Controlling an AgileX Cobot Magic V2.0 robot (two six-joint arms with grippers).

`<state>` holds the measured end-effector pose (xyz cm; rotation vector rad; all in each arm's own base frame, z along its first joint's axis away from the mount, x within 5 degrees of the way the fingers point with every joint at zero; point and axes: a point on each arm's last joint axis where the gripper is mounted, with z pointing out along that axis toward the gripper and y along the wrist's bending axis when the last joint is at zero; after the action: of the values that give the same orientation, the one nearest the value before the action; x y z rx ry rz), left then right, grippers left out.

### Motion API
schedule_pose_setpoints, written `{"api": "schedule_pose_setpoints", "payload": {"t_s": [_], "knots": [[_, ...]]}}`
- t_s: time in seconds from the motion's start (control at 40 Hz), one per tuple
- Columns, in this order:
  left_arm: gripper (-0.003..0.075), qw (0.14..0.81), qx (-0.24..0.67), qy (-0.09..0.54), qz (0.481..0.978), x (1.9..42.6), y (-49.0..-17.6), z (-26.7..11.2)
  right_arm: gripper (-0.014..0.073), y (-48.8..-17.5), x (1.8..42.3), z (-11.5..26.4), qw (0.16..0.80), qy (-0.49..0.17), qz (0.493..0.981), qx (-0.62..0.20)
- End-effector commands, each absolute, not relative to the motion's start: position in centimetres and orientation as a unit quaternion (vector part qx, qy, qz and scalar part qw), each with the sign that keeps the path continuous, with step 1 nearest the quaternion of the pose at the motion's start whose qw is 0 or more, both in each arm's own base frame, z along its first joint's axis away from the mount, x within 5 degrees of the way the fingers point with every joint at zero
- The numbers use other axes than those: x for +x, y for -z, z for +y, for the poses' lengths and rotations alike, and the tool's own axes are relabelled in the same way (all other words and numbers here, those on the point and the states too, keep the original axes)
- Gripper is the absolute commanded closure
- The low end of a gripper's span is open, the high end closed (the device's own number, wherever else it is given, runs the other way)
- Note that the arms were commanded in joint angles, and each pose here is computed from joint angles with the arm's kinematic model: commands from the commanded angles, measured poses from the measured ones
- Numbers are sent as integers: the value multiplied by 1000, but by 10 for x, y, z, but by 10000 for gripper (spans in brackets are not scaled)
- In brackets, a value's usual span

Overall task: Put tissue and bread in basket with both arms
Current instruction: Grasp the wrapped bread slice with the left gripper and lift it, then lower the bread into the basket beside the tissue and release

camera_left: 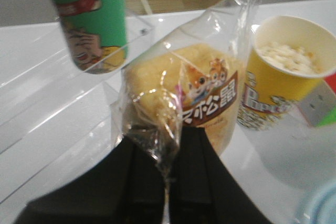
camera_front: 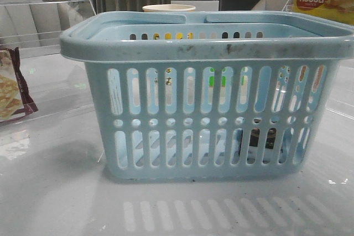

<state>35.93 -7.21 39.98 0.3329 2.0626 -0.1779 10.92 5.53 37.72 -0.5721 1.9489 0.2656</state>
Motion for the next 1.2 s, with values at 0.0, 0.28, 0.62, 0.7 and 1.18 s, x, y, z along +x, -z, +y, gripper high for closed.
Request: {"api": "schedule_pose_setpoints", "payload": {"t_s": [0.0, 0.28, 0.62, 0.7, 1.18], "knots": [[630, 543, 199, 88, 811, 318, -446, -96, 36, -391, 110, 55, 561, -112, 786, -233], [629, 494, 317, 146, 796, 283, -438, -170, 36, -391, 110, 55, 561, -112, 786, -233], [629, 415, 375, 164, 812, 297, -384, -228, 36, -391, 110, 55, 561, -112, 786, -233], [628, 398, 377, 160, 821, 303, -371, -232, 36, -391, 110, 55, 561, -112, 786, -233], [244, 401, 378, 167, 817, 292, -385, -226, 36, -391, 110, 55, 561, -112, 786, -233]]}}
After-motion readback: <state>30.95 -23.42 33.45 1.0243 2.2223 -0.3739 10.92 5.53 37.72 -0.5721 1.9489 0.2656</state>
